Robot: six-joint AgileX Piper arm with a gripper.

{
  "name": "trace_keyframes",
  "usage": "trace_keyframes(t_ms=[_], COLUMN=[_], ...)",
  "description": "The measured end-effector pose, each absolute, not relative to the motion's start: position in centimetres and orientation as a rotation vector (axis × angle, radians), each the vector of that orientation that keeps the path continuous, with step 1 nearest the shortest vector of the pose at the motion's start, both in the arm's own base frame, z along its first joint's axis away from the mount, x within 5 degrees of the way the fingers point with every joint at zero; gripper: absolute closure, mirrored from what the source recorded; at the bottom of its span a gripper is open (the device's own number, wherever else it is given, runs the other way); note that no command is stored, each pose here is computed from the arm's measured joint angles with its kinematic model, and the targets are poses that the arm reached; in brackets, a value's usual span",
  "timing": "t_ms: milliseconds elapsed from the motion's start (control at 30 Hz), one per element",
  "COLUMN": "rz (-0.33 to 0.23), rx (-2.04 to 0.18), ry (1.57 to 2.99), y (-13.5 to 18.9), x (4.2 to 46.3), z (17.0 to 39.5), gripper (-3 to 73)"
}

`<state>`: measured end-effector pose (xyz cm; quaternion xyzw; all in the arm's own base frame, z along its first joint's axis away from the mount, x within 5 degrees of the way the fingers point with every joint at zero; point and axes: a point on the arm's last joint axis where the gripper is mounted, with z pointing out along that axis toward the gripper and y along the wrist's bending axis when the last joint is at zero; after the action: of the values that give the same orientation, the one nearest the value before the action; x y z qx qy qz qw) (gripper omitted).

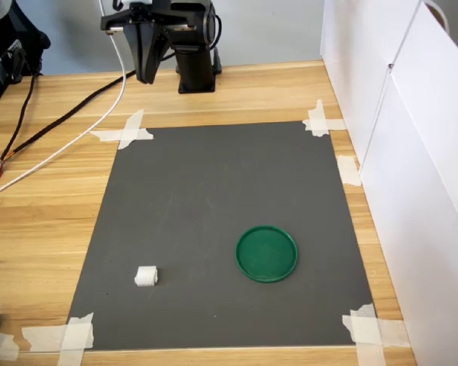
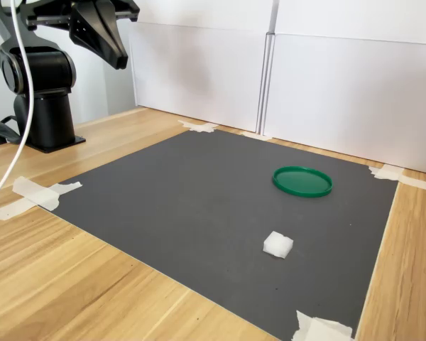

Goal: Grasp a white terminal and put it in the green lid.

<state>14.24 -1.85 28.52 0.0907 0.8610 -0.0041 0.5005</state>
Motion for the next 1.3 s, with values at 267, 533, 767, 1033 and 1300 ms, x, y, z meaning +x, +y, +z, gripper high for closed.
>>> trace_keyframes(t_ms=[267,533,767,1033,1300], rz=[-0.078,-0.153,-0.225,-0.347,-0.266], rx=[0.132,-0.055,-0.284,-0.654,-1.042], ry=[2.189,2.340,2.408,2.394,2.459], y=[-3.0,-3.9,-4.4,-5.4,-5.4], x=[21.1,26.9,30.2,34.9,36.6], z=[29.5,31.1,32.5,32.6,30.7], gripper=[71.6,71.6,71.6,71.6,71.0])
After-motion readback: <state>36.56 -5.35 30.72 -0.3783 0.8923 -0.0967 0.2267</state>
